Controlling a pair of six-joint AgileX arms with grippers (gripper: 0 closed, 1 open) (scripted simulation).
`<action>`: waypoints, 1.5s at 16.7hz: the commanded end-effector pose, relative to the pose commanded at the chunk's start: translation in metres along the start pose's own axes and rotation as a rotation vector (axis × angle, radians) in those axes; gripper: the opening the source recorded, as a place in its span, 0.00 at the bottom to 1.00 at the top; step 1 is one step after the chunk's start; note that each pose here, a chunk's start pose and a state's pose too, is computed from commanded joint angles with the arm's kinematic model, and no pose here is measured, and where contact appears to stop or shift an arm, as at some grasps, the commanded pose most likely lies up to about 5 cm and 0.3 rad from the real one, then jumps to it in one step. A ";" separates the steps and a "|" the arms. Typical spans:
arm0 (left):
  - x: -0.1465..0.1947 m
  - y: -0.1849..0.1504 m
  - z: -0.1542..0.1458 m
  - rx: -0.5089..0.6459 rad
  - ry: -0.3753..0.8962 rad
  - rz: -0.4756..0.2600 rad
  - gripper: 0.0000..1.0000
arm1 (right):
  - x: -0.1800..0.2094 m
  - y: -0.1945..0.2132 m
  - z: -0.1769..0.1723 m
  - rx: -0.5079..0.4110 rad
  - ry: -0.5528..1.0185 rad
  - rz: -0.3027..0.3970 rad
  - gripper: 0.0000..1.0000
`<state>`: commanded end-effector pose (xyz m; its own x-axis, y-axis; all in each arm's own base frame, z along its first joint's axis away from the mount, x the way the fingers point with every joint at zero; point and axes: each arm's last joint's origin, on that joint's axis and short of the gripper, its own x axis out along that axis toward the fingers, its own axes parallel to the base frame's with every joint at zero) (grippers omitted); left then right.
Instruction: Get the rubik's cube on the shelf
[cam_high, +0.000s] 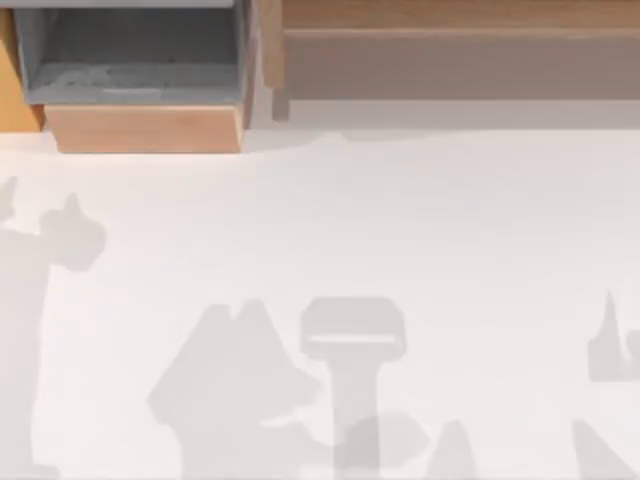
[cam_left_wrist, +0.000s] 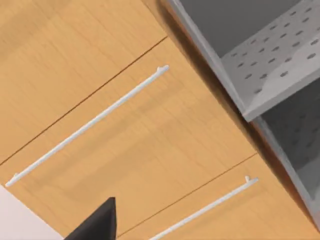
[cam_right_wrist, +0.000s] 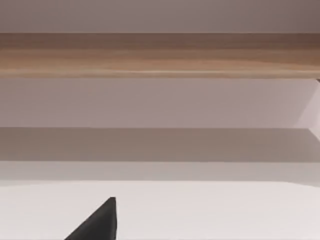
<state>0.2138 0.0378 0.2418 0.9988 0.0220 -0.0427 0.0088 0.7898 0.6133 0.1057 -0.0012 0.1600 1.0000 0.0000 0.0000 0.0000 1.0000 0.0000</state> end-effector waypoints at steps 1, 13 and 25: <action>0.017 0.007 -0.003 0.068 -0.001 0.000 1.00 | 0.000 0.000 0.000 0.000 0.000 0.000 1.00; 0.186 0.027 -0.146 0.783 -0.045 0.015 1.00 | 0.000 0.000 0.000 0.000 0.000 0.000 1.00; 0.206 0.016 -0.187 0.910 -0.059 0.019 1.00 | 0.000 0.000 0.000 0.000 0.000 0.000 1.00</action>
<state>0.4107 0.1695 0.0955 0.9998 -0.0211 -0.0009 0.0009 0.0005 1.0000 0.1057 -0.0012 0.1600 1.0000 0.0000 0.0000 0.0000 1.0000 0.0000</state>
